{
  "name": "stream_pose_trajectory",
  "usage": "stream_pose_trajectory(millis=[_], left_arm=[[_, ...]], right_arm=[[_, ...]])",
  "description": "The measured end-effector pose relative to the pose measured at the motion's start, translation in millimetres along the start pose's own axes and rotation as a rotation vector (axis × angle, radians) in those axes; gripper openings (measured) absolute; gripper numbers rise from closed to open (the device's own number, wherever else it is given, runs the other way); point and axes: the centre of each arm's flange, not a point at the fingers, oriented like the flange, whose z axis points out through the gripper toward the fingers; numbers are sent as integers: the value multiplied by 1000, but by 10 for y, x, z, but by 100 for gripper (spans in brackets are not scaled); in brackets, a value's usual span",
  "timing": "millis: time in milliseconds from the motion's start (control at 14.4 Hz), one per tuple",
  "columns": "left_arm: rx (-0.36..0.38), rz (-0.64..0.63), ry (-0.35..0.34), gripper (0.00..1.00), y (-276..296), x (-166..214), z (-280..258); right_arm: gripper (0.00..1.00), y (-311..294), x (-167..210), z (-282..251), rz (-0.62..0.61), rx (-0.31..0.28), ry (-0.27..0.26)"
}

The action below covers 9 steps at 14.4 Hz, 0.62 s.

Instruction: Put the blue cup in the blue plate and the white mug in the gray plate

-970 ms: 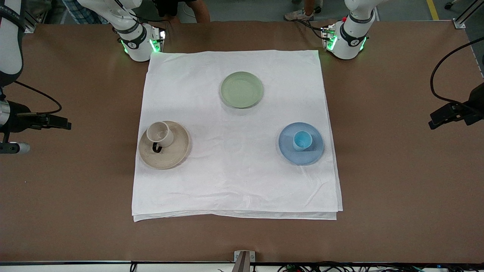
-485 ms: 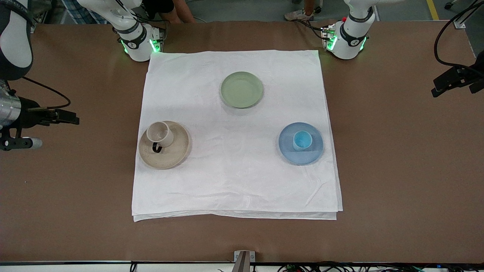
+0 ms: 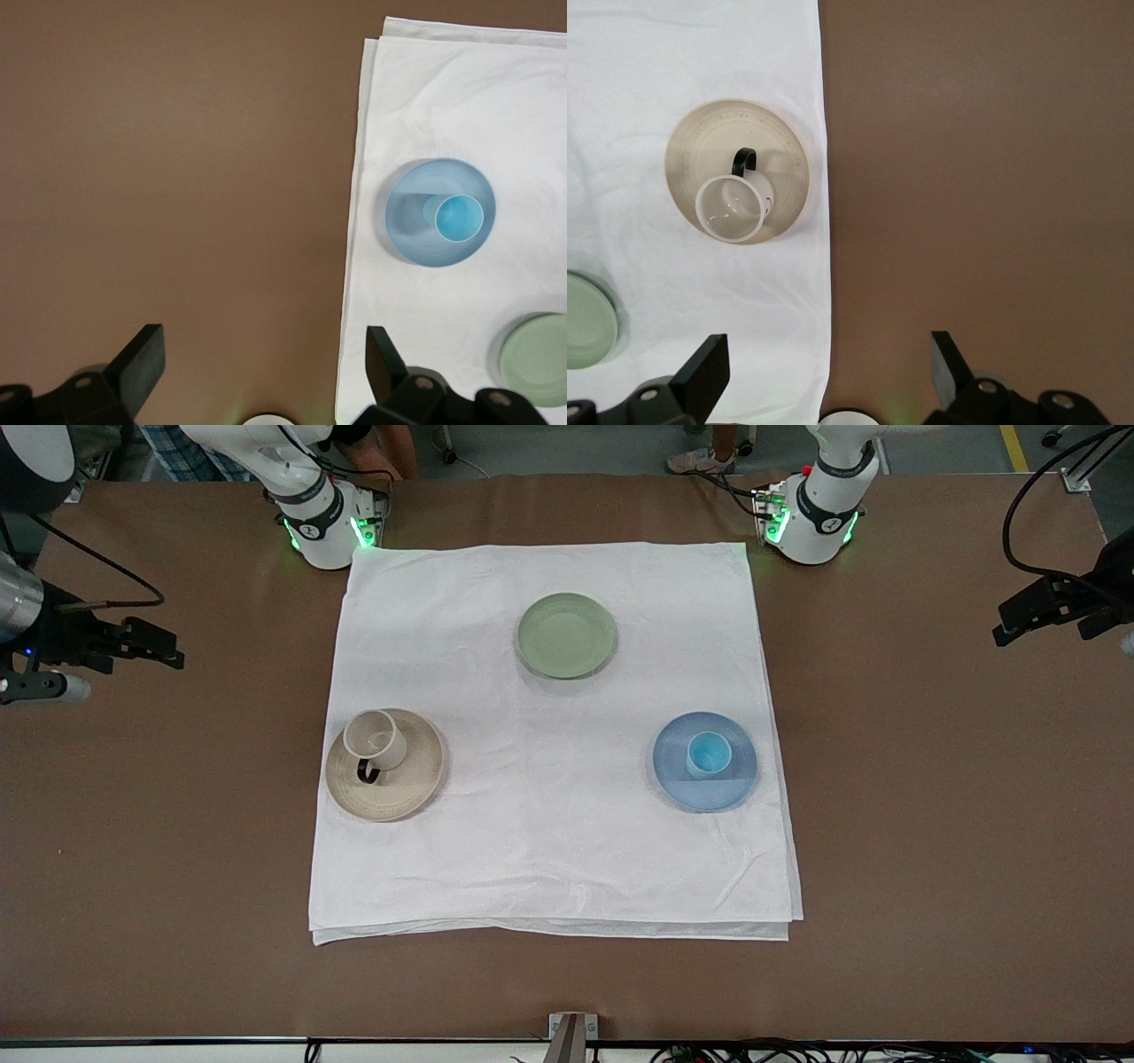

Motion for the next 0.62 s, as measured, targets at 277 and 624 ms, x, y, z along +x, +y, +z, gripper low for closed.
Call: stream_pose_trajectory(millis=[277, 624], left_arm=[[1, 34, 0, 100, 182, -23, -2], [0, 26, 0, 100, 134, -17, 0]], right_arm=[[100, 2, -263, -265, 1, 2, 34], [100, 47, -424, -432, 9, 4, 68]])
